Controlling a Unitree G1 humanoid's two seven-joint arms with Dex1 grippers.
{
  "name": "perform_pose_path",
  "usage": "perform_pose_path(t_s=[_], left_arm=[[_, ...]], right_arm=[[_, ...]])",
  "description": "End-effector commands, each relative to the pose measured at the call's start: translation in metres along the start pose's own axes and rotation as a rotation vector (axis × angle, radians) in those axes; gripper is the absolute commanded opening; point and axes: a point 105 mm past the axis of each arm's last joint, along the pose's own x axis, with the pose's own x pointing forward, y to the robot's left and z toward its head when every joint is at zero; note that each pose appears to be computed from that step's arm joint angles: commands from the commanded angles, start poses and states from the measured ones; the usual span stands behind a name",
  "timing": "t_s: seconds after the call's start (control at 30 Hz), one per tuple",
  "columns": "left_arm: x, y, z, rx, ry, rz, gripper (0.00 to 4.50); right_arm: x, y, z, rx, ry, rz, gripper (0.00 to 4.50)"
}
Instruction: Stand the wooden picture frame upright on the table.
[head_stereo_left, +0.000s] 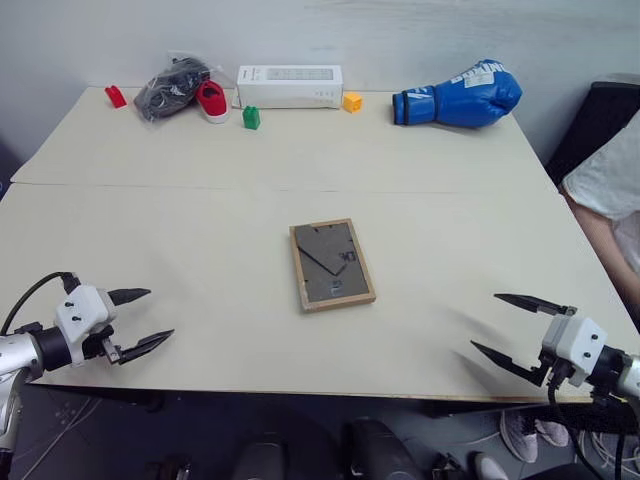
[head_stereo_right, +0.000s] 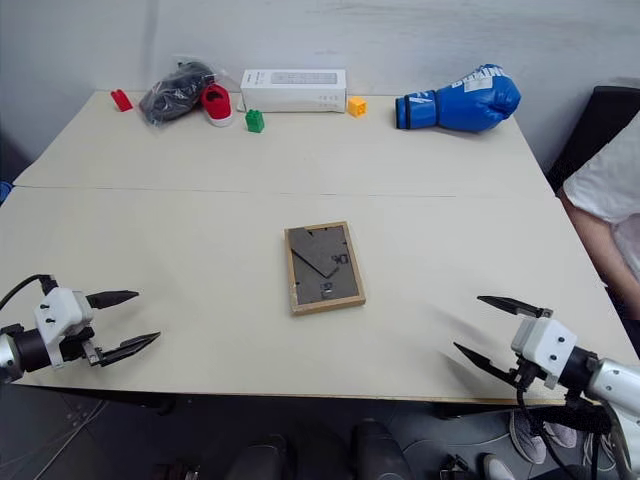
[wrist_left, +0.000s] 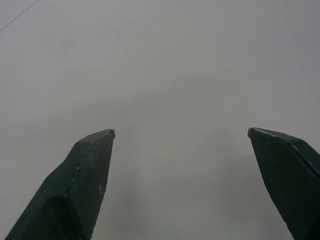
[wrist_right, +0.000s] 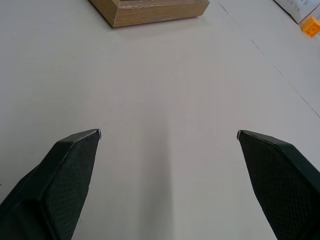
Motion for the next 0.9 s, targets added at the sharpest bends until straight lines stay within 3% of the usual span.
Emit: perform_pose_path(t_s=[0.03,0.3,0.9], left_arm=[[-0.002,0.005,0.012,0.049,-0.032,0.019,4.5],[-0.003,0.003,0.017,-0.036,-0.061,-0.021,4.5],[0.014,-0.003,0.037,-0.041,-0.115,-0.092,4.5]], right_arm=[[0.004,-0.002,0.009,-0.012,-0.038,-0.021,4.47],[0.006,0.0,0.01,-0.008,-0.046,-0.018,4.47],[0.022,-0.001,0.019,-0.004,-0.098,0.005,4.47]])
